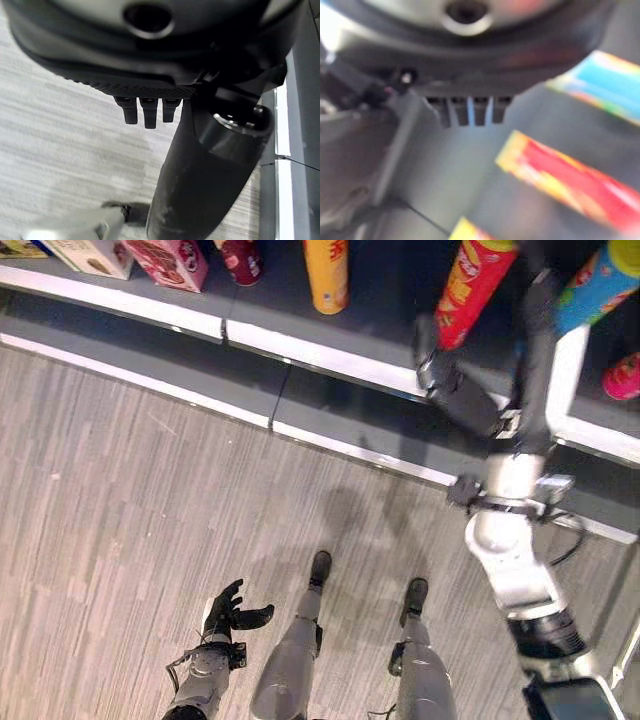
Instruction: Put the goods on the table back onto the shelves and tidy them up.
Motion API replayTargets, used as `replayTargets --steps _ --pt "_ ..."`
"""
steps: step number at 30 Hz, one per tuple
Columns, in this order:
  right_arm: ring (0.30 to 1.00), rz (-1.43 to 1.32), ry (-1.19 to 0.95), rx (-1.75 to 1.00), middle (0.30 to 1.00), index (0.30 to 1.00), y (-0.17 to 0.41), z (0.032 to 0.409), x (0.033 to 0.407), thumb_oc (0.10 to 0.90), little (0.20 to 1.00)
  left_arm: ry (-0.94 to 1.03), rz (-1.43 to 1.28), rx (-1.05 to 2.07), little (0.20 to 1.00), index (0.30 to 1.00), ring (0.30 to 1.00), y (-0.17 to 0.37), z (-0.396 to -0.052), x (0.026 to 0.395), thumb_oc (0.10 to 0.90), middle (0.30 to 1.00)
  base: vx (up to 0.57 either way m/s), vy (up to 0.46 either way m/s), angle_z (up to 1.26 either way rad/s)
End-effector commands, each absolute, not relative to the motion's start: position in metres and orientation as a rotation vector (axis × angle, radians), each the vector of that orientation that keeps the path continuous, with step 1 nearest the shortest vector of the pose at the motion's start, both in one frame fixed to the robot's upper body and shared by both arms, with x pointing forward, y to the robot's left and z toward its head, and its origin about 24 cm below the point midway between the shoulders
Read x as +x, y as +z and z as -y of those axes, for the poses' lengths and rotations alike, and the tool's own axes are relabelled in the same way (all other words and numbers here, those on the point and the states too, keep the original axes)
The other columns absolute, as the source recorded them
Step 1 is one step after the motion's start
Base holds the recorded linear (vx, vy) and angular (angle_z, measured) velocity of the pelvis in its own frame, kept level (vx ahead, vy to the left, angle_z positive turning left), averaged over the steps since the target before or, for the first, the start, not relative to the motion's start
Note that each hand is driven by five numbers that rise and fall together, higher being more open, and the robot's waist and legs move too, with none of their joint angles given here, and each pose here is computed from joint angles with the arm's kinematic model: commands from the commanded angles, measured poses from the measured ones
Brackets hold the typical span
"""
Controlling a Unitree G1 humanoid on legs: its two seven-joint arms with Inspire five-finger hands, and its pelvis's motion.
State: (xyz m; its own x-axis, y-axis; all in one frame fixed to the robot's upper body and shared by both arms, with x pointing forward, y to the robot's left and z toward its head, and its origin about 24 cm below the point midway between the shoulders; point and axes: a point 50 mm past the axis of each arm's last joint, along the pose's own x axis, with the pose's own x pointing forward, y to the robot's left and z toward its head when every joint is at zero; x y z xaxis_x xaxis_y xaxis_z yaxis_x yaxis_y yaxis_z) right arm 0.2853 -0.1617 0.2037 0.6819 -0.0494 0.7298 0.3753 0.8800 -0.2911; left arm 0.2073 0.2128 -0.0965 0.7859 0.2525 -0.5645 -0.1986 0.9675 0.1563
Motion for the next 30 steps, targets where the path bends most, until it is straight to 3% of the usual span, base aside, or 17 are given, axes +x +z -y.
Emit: replayTargets --steps 1,7,15,30 --pt "0.9 1.113 -0.094 -0.376 0.9 0.9 0.253 0.147 0.257 0.8 0.9 0.362 -0.739 0.162 0.9 0.9 0.9 -0.114 -0.241 0.17 0.8 0.9 0.0 0.003 -0.13" --pt "0.9 0.961 -0.017 -0.399 0.9 0.9 0.224 0.139 0.271 0.8 0.9 0.374 -0.741 0.156 0.9 0.9 0.9 -0.116 -0.241 0.166 0.8 0.9 0.01 0.001 -0.06" --pt "0.9 0.798 -0.115 -0.392 0.9 0.9 0.206 0.154 0.301 0.8 0.9 0.361 -0.743 0.172 0.9 0.9 0.9 -0.116 -0.241 0.164 0.8 0.9 0.0 -0.004 0.0" --pt "0.9 0.661 -0.42 -0.467 0.9 0.9 0.217 0.217 0.339 0.8 0.9 0.346 -0.742 0.189 0.9 0.9 0.9 -0.115 -0.246 0.162 0.8 0.9 0.01 -0.017 0.01"
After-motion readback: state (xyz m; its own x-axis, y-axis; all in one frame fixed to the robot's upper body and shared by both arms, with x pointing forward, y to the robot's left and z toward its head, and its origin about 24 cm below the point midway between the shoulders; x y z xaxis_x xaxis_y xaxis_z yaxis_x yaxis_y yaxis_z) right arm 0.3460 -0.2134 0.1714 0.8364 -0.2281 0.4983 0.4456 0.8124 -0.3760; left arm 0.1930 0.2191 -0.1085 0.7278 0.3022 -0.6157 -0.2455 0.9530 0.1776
